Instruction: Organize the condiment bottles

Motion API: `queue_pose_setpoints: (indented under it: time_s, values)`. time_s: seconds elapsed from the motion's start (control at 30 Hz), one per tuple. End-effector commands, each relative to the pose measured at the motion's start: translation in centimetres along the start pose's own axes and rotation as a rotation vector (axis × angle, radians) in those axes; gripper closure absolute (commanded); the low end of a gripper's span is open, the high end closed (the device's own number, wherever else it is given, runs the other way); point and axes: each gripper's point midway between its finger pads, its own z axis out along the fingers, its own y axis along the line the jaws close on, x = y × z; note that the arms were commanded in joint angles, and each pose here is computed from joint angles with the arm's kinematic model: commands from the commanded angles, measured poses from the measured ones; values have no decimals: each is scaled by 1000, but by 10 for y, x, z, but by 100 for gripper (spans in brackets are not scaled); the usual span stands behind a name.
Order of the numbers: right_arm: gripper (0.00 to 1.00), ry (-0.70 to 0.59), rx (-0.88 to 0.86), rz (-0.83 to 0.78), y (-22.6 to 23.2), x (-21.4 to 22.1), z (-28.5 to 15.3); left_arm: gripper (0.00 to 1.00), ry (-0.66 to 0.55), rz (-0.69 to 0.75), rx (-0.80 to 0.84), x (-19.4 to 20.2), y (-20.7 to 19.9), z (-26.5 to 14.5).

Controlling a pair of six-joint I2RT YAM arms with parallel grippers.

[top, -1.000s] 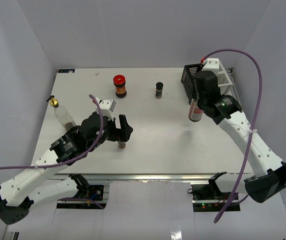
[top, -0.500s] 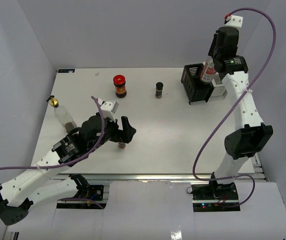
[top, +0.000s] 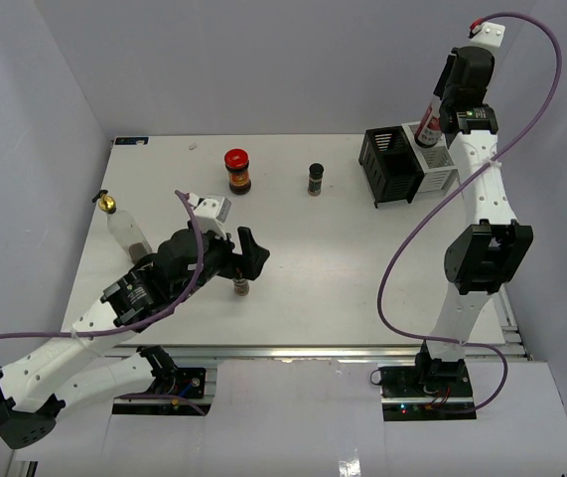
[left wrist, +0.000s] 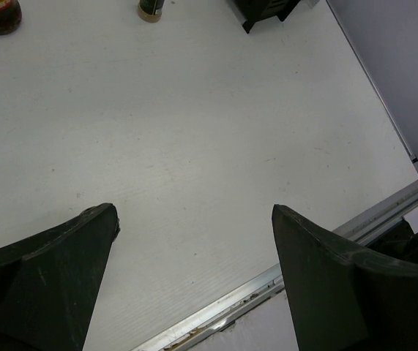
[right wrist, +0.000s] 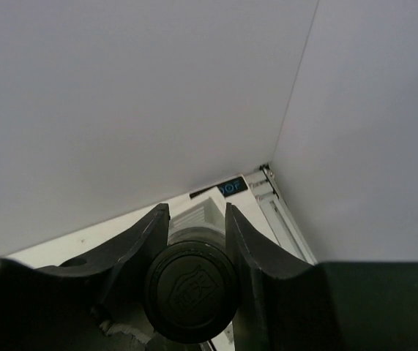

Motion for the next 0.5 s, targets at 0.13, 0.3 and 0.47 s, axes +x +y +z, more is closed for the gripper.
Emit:
queue_pose_setpoints:
  time_s: [0.13,0.3,0.47]
  values:
    - [92,-464,-62,114,6,-136,-9,2,-77,21,-9,-23,-4,7]
    - [92,-472,-39,106,-5,-132,7,2,-50,64,-27,-22,-6,21]
    - [92,-511,-39,78,-6,-128,19,2,-96,67,-4,-36,-14,25]
